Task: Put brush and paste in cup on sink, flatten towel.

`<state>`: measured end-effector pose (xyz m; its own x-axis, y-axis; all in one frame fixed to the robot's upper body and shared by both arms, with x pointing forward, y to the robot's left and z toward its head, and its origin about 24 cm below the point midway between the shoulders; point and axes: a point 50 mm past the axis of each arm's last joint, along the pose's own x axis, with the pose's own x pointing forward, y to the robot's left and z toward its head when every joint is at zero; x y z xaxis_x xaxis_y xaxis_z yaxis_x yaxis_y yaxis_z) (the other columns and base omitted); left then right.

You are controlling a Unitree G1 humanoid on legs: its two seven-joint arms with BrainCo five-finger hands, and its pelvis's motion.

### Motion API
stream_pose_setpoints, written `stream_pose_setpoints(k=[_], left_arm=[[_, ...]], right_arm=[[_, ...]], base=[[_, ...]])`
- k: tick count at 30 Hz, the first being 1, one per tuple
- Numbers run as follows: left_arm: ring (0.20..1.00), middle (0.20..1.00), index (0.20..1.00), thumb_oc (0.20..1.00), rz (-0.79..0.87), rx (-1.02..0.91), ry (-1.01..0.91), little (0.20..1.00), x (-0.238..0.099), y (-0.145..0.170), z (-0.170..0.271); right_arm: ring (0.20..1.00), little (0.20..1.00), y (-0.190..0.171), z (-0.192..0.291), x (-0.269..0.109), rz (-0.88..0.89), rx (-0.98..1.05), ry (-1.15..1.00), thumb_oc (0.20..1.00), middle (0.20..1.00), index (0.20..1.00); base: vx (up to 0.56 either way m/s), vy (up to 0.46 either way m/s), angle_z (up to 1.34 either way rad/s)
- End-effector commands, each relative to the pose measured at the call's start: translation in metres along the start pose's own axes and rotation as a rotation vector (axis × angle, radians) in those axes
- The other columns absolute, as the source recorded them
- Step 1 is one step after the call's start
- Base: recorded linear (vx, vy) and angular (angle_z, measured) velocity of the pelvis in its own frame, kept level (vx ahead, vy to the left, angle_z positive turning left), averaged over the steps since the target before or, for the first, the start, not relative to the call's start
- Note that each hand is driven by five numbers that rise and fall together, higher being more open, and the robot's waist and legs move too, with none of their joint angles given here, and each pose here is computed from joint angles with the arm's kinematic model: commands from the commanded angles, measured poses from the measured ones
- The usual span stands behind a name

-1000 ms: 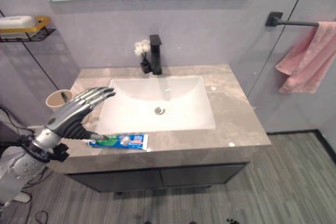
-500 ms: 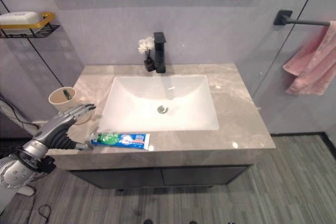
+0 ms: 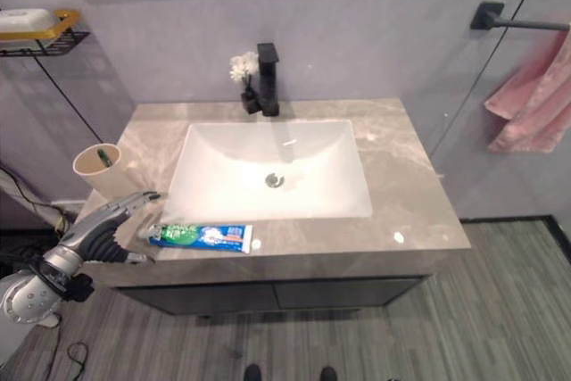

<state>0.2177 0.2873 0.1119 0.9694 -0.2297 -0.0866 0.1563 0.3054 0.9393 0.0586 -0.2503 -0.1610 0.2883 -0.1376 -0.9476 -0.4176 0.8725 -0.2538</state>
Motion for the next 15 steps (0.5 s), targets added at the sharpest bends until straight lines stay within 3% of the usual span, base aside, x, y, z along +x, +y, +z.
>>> stream_pose_setpoints(k=[1, 15], left_arm=[[1.0, 1.0, 1.0, 1.0, 0.076, 0.036, -0.037, 1.0, 0.0099, 0.0184, 0.005], [1.0, 1.0, 1.0, 1.0, 0.046, 0.048, -0.013, 1.0, 0.0107, 0.0088, -0.0002]], right_arm=[[1.0, 1.0, -0.0164, 0.0096, 0.0004, -0.047, -0.007, -0.034, 1.0, 1.0, 1.0], [1.0, 1.0, -0.0191, 0.0107, -0.0005, -0.064, 0.008, -0.052, 1.0, 1.0, 1.0]], base=[[0.01, 0.001, -0.1], [0.0, 0.001, -0.01]])
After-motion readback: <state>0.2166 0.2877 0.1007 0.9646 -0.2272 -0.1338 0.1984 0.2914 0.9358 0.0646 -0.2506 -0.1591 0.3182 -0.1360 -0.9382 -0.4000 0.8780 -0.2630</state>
